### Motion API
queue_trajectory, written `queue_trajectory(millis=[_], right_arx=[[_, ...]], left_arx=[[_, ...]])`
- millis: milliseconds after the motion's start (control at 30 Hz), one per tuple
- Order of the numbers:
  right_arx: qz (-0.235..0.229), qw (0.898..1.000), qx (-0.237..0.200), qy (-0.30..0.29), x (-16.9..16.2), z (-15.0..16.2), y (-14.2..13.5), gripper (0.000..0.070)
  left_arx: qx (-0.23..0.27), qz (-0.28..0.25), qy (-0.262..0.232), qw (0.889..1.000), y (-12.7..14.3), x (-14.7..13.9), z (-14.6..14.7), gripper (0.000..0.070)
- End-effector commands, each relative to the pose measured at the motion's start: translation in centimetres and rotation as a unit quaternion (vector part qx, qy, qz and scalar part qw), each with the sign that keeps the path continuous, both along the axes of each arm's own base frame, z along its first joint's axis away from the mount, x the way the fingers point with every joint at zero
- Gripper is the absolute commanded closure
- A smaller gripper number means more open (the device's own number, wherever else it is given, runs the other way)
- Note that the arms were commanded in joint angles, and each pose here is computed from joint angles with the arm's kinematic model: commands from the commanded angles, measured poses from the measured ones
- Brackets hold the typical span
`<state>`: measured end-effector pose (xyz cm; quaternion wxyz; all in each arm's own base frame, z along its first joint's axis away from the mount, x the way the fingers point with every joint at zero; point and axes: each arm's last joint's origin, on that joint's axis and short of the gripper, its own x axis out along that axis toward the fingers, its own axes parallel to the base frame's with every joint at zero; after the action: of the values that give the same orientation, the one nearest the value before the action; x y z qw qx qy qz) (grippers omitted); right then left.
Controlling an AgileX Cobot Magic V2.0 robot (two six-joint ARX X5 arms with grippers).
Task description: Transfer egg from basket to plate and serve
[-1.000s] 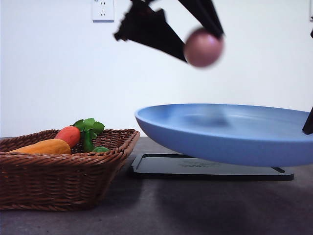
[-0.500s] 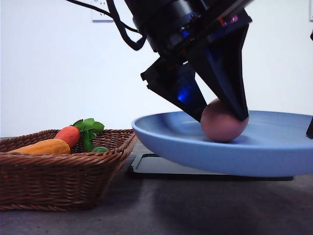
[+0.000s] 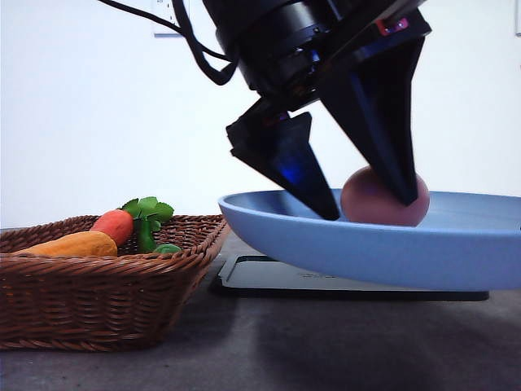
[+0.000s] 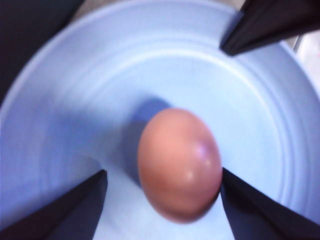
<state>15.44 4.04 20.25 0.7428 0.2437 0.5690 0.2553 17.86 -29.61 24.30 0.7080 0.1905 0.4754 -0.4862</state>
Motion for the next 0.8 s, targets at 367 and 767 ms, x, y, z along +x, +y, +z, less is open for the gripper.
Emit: queue_trajectory(millis=[367,767], right_arx=[[0.004,0.999,-0.002,0.037,3.2,-2.1,0.1,0.0700],[-0.042,0.999,-0.025,-0.010,13.2,-0.3,-1.4,0.0700]], left_arx=[[-0.094,0.008,-0.072,0.993,6.4,-2.7,9.6,0.0239],[-0.242,0.075,-0.196,0.947,16.2,-7.7,17.7,0.0240]])
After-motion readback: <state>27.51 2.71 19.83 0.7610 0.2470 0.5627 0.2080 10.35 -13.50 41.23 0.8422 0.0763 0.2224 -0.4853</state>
